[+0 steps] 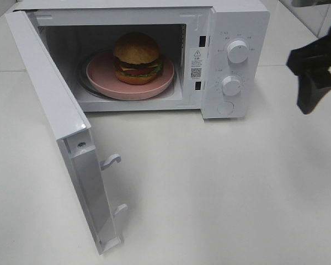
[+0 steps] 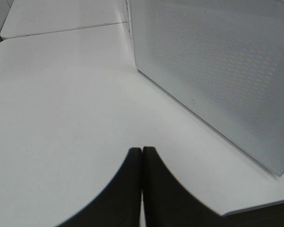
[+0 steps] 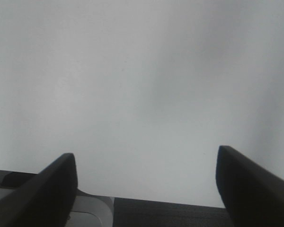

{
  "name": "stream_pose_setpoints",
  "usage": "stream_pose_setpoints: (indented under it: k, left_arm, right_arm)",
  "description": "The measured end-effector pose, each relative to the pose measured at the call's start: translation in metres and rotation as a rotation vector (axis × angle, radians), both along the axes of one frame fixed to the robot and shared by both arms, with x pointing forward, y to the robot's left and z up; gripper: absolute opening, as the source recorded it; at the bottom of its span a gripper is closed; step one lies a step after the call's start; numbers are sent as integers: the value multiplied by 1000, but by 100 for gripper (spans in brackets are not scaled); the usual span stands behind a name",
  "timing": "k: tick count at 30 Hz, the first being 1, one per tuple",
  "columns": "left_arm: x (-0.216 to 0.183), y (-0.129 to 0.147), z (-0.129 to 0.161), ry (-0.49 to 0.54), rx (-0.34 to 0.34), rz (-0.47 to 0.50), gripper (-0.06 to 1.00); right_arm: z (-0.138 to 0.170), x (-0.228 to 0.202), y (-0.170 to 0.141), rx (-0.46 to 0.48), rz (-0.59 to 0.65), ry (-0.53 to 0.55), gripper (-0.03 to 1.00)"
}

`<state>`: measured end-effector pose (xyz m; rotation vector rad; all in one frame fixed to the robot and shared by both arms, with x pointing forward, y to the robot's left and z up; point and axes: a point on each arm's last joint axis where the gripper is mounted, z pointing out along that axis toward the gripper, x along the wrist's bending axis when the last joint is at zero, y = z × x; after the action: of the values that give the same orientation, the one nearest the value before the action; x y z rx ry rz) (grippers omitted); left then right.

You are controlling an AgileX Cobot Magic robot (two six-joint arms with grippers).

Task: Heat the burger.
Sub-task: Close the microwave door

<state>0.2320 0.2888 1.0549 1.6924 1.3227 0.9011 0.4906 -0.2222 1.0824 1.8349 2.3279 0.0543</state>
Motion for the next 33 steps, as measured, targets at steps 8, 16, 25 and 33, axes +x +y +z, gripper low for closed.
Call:
stream_pose_setpoints:
  k: [8,16,25,33]
  left_arm:
    - [0,0,0,0,0,0,0]
    - [0,0,0,0,0,0,0]
    - [0,0,0,0,0,0,0]
    - [0,0,0,0,0,0,0]
  right_arm:
    - [4,-53,-25,9,-41,-51,76]
    - [-11,-126,-47,54,-68,-122,76]
    - [-28,-180,-65,95,-69,-232,76]
    - [-32,-220,-76,175,-53,-420,76]
